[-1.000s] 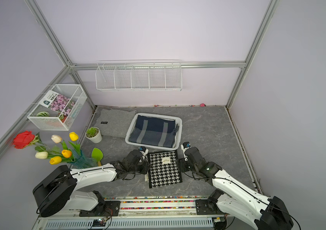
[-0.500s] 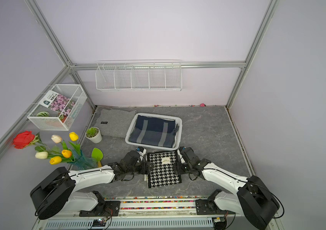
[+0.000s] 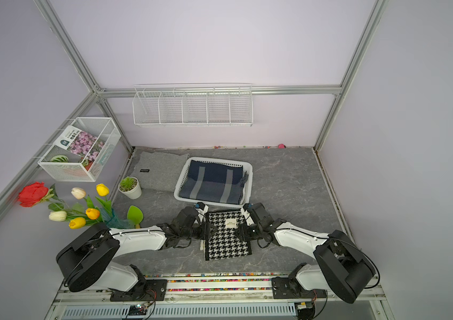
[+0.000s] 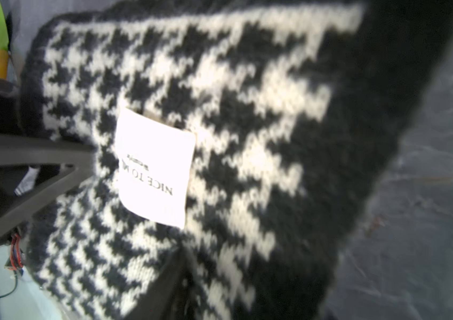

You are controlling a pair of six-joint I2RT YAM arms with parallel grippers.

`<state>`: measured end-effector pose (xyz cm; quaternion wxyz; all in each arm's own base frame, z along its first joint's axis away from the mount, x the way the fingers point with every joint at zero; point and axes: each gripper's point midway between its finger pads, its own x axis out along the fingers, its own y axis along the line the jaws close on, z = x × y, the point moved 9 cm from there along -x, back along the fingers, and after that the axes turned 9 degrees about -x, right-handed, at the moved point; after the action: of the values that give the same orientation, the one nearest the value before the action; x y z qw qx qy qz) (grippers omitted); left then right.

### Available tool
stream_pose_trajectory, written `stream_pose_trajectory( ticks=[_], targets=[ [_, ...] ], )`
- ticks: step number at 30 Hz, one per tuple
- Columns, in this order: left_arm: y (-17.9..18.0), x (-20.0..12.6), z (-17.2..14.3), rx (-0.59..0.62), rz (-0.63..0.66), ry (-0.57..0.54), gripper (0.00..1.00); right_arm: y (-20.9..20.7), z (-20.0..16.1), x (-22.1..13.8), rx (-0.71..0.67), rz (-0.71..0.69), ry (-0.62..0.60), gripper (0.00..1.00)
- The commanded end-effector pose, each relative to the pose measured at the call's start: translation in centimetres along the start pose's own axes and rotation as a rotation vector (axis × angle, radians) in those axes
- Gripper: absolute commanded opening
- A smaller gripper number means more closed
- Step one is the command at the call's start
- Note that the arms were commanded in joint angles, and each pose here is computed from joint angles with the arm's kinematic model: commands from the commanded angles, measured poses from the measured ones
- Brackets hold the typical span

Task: Put the folded scarf in the basket
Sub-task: Pick up the scarf at the center of the board, then place the scarf in the basket.

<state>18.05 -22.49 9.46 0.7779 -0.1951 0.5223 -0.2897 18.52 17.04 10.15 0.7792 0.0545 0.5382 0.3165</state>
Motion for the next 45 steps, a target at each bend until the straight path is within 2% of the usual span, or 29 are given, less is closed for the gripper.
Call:
stream_pose_trajectory(
  ticks=[1,4,6,8,12,21,26,38,42,45],
  targets=[
    [1.1,0.4,-2.0,-0.023,0.025,0.12,0.29,-0.3,-1.4,0.5,0.015,0.021,0.061,0.33],
    [1.0,0.3,-2.0,-0.02,0.015,0.12,0.18,-0.2,-1.4,0.5,0.009,0.025,0.065,0.18],
    [0.8,0.1,-1.9,-0.01,-0.003,0.113,0.07,-0.1,-1.3,0.4,0.001,0.035,0.057,0.09],
    [0.5,-0.3,-1.8,0.0,-0.025,0.103,0.04,0.3,-1.3,0.1,-0.012,0.055,0.041,0.0],
    [-0.1,-0.8,-1.7,0.02,-0.056,0.09,0.0,1.1,-1.2,-0.6,-0.059,0.068,0.009,0.0],
    [-2.1,-2.8,-1.2,0.065,-0.136,0.035,0.0,3.0,-1.7,-1.9,-0.155,0.075,-0.025,0.0],
    [-4.2,-3.8,-0.7,0.07,-0.169,0.046,0.0,4.8,-1.5,-3.4,-0.185,0.114,-0.059,0.0],
    [-9.1,-11.0,2.6,0.127,-0.217,-0.15,0.0,9.0,2.0,-12.0,-0.255,0.167,-0.188,0.0],
    [-10.9,-13.1,5.4,0.153,-0.139,-0.273,0.0,9.7,4.1,-13.8,-0.278,0.105,-0.264,0.0],
    [-12.0,-14.4,8.7,0.174,-0.117,-0.35,0.0,10.3,6.8,-14.5,-0.276,0.116,-0.298,0.0]
  ],
)
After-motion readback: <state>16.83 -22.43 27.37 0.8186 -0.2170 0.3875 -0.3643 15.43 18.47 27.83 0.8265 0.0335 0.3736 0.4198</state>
